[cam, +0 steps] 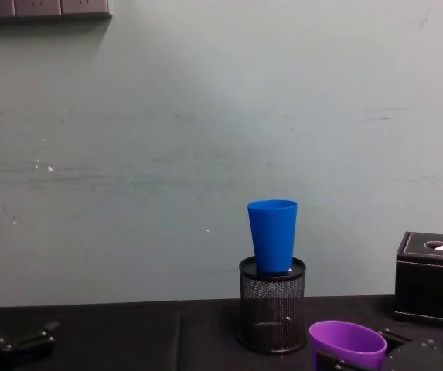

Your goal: Pick up one cup with a gripper and tap it against the other cup.

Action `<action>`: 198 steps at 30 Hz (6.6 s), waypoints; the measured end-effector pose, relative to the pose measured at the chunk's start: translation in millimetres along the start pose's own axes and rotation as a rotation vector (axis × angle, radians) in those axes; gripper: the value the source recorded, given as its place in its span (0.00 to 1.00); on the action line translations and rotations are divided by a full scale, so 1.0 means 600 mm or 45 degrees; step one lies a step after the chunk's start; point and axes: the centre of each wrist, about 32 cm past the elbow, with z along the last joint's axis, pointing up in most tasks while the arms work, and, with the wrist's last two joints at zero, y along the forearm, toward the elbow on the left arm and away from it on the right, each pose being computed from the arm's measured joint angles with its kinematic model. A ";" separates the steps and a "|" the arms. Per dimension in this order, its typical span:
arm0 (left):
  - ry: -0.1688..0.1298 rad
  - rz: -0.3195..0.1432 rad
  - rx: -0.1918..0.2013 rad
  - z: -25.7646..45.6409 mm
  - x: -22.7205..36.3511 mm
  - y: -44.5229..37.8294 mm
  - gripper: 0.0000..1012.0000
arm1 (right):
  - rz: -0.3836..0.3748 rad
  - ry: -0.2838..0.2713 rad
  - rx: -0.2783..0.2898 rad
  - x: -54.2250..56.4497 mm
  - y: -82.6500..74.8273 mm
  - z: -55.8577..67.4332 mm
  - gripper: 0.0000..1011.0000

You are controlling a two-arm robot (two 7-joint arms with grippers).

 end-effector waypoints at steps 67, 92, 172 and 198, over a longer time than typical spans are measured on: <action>0.000 0.000 0.000 0.000 0.0000 0.000 1.00 | 0.003 0.001 -0.002 0.001 0.000 -0.001 0.73; 0.000 0.000 0.000 0.000 0.0000 0.000 1.00 | 0.003 0.001 -0.002 0.001 0.000 -0.001 0.94; 0.000 0.000 0.000 0.000 0.0000 0.000 1.00 | -0.120 0.005 0.126 0.007 -0.019 0.028 0.99; 0.000 0.000 0.000 0.000 0.0000 0.000 1.00 | -0.514 -0.013 0.037 0.008 -0.038 0.021 0.99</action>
